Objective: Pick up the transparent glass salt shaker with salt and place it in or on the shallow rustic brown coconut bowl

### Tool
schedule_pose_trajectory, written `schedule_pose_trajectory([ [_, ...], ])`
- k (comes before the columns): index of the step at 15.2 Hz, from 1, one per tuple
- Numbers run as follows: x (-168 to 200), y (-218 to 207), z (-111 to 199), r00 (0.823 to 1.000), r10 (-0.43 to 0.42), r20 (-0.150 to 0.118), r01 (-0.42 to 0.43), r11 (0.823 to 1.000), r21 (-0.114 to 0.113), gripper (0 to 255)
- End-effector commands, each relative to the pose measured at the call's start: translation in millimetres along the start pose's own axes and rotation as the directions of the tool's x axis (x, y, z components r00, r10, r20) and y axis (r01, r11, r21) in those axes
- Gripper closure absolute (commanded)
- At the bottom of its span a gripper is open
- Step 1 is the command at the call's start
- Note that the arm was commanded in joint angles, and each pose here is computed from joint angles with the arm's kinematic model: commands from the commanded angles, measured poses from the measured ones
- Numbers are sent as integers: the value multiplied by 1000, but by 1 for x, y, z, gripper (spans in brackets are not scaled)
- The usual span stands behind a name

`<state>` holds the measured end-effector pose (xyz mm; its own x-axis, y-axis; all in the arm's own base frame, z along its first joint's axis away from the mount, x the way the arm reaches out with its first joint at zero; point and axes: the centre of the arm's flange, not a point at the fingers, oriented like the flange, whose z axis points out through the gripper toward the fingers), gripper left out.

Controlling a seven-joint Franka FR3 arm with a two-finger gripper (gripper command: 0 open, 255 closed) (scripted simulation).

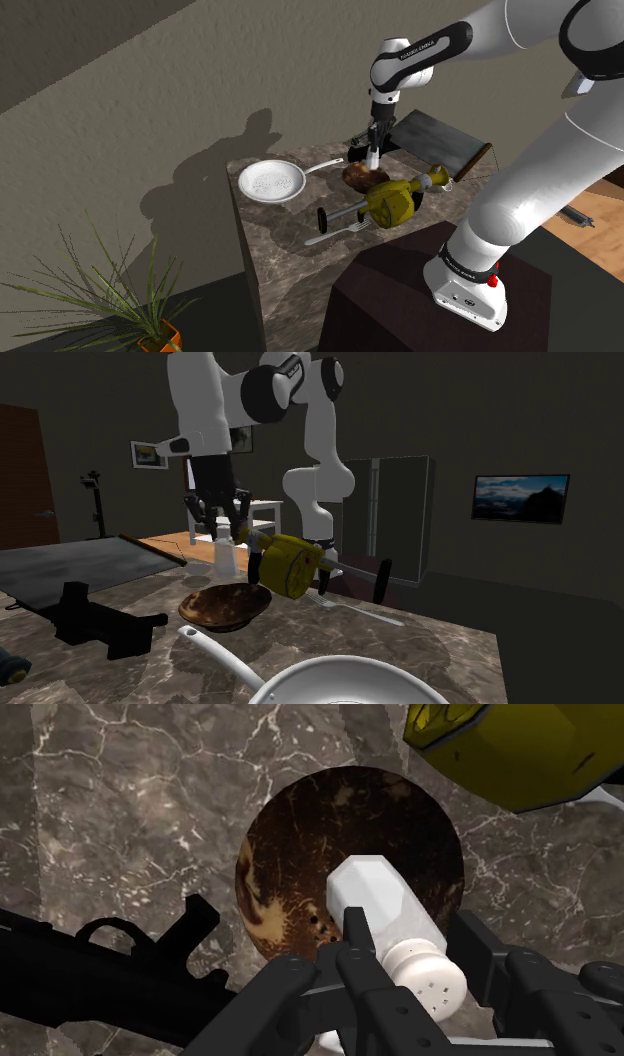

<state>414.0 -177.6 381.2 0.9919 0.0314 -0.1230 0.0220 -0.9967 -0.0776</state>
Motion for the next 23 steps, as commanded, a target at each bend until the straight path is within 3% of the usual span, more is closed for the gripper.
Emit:
schedule_pose_trajectory([
  [1, 1, 1, 11, 1000, 0, -1, 0, 1000, 0, 255],
  [8, 6, 4, 50, 1000, 0, -1, 0, 1000, 0, 255],
  [16, 6, 4, 50, 1000, 0, -1, 0, 1000, 0, 255],
  [17, 6, 4, 50, 1000, 0, -1, 0, 1000, 0, 0],
  [22, 6, 4, 50, 1000, 0, -1, 0, 1000, 0, 0],
  [23, 6, 4, 37, 1000, 0, -1, 0, 1000, 0, 0],
])
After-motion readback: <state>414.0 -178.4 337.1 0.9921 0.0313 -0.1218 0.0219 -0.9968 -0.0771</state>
